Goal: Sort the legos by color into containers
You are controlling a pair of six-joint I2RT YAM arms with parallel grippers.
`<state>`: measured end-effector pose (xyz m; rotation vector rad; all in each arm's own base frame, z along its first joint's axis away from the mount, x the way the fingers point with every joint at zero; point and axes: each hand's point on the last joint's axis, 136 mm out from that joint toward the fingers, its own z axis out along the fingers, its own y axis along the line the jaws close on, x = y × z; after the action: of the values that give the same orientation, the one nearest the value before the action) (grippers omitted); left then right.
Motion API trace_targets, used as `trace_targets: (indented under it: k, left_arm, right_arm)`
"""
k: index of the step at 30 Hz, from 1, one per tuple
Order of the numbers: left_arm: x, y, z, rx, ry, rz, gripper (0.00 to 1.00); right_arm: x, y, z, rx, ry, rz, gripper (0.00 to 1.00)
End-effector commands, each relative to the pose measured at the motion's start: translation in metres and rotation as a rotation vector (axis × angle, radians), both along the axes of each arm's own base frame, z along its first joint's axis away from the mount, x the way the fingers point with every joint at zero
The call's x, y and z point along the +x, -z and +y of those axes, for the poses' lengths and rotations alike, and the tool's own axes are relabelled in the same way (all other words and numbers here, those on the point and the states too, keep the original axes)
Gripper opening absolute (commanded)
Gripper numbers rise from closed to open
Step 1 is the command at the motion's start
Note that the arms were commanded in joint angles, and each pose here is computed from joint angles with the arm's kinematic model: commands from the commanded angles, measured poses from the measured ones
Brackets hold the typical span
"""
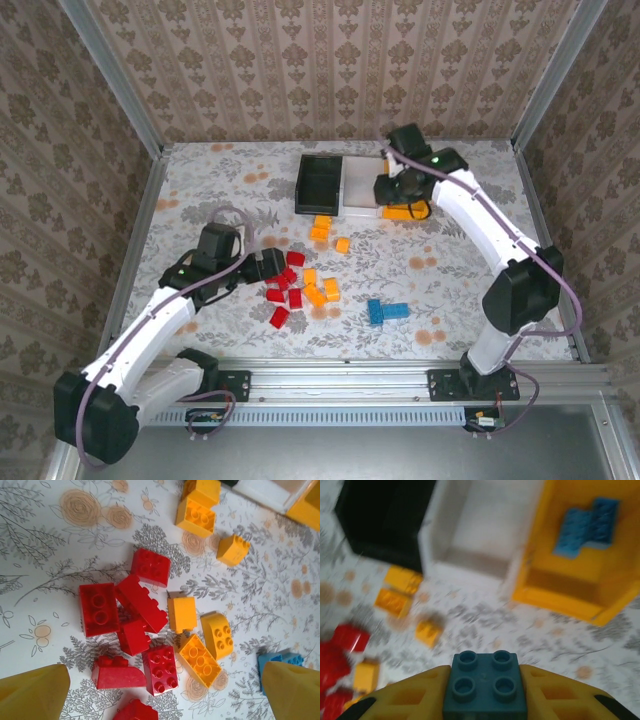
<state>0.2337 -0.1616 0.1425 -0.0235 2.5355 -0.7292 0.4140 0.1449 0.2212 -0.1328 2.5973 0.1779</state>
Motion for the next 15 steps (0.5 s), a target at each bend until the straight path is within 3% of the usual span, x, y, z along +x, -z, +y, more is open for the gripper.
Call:
trace_targets:
  k: [1, 8, 15]
  left_arm:
    - [-0.001, -0.004, -0.007, 0.032, 0.048, -0.023, 1.0]
    - [-0.01, 0.011, -0.006, 0.053, 0.055, 0.017, 1.0]
    - [-0.018, 0.023, -0.005, 0.073, 0.072, 0.061, 1.0]
  right_arm:
    - [0.032, 0.023, -0.028, -0.061, 0.077, 0.038, 0.35]
    - [0.097, 0.052, -0.061, -0.041, 0.21, 0.038, 0.35]
    - [0.13, 0.088, -0.065, -0.044, 0.219, 0.069, 0.39]
